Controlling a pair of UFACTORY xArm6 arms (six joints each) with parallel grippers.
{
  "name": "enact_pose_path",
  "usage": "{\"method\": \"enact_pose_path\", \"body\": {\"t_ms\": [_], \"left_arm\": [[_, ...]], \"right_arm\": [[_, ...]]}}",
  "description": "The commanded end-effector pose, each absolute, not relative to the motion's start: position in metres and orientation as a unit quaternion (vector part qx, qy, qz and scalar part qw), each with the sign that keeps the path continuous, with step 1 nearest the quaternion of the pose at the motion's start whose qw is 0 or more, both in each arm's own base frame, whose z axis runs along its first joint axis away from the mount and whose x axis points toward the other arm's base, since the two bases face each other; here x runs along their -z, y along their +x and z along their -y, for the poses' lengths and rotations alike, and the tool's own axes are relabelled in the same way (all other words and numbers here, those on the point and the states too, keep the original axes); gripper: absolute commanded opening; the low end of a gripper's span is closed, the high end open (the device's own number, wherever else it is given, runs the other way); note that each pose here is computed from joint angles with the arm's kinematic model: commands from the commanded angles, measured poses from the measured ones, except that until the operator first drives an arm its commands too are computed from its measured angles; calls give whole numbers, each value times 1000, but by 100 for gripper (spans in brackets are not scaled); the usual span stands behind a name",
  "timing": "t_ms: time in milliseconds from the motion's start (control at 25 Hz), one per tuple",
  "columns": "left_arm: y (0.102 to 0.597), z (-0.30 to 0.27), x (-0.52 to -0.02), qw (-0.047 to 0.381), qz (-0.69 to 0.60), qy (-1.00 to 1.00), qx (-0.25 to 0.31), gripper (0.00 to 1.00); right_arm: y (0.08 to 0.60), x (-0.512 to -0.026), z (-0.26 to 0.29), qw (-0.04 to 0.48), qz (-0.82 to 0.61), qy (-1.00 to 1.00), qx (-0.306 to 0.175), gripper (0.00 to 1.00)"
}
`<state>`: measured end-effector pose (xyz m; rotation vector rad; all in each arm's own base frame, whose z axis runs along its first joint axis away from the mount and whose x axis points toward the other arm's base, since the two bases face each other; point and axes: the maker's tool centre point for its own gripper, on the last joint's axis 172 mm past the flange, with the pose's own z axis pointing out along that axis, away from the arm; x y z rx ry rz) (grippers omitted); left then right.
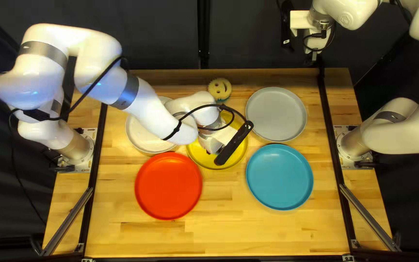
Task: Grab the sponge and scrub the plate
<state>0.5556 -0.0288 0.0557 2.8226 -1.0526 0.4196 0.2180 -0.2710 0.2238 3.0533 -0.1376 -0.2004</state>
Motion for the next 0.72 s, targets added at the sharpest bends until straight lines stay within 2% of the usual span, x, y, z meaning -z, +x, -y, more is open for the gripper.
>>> {"method": "enact_pose_path", "body": {"t_ms": [40,440,720], "left_arm": [[534,30,-55,50,343,928,-136,0],[483,40,-47,58,331,933,-126,0],[509,42,-49,56,332,933,-129,0]], "right_arm": [[218,-224,271,39,45,996,65,100],[218,-224,271,39,45,996,65,100],[218,-224,271,39,45,996,65,100]]}}
